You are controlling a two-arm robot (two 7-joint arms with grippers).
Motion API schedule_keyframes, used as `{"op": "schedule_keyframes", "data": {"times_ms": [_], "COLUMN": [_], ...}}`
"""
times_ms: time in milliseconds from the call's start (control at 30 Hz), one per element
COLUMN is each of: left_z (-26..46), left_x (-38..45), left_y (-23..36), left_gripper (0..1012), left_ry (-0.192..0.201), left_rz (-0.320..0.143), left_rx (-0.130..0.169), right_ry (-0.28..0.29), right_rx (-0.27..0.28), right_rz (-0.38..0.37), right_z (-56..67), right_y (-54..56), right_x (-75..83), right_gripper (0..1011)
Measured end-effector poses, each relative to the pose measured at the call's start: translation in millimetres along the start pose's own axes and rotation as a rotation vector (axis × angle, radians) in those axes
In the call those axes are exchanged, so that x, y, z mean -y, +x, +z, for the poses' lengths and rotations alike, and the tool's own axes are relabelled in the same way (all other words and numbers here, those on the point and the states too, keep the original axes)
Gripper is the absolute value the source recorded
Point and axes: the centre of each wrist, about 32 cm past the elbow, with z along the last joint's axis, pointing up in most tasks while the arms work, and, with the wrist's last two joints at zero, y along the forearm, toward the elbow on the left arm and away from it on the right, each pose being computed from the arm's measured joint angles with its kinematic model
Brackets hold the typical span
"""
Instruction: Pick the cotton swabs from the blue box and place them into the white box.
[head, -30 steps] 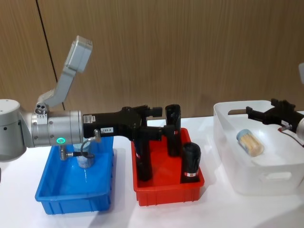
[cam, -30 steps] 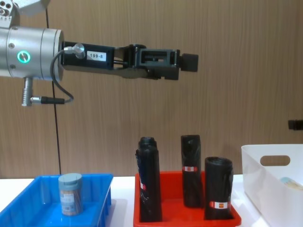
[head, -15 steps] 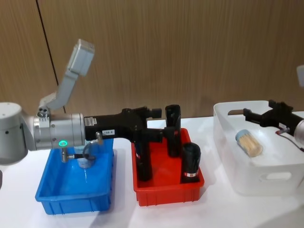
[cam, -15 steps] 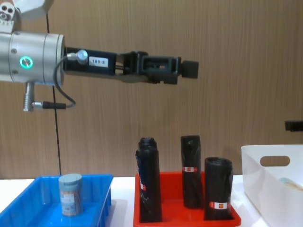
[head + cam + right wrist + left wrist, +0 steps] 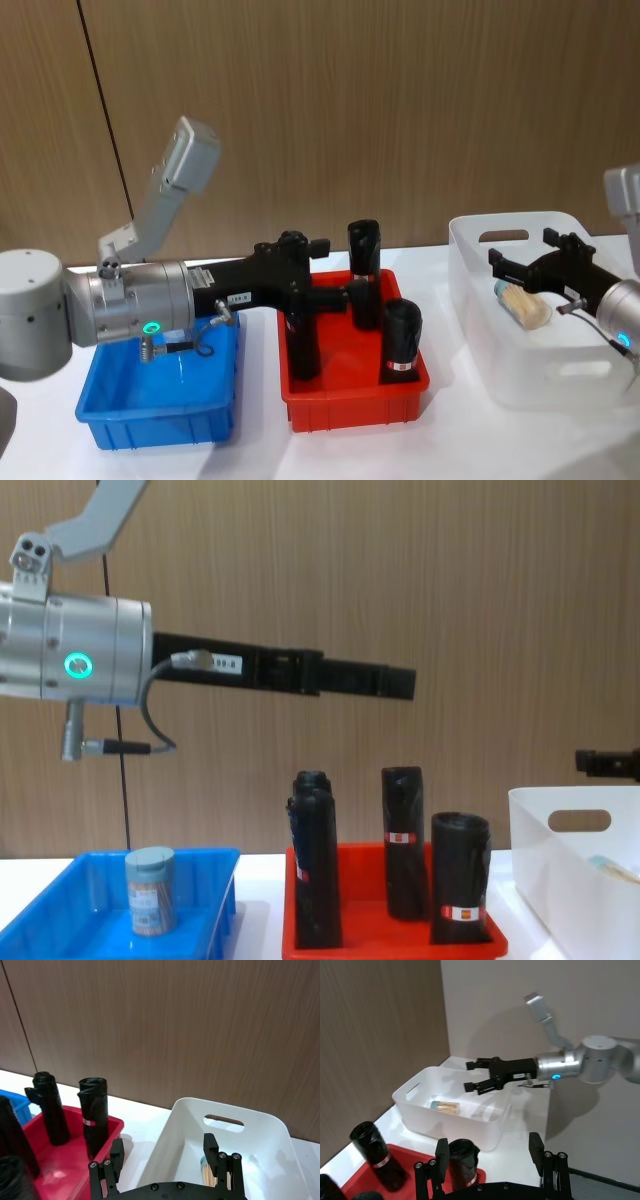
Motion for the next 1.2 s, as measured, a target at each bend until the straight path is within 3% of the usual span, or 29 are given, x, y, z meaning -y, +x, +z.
{"op": "schedule_keyframes", "data": {"times_ms": [700,1200], "left_z": [-32.2,-51.3], "left_x": [9.8,14.9], "left_y": [-29.9,-51.6], "left_gripper": [1004,1004], "left_ry": [-0.006,-0.032], "left_rz": [0.242,0.396], "left_rx": [0.097,0.158], "right_ry": [0.099,0.165], "right_rx": [0.002,-0.009], "right_rz": [0.005,-0.008], "right_z": [-18.8,-23.5], "right_y": [-59.0,-91.2], "right_x": [36.4,65.0], "right_gripper": [1002,1002]}}
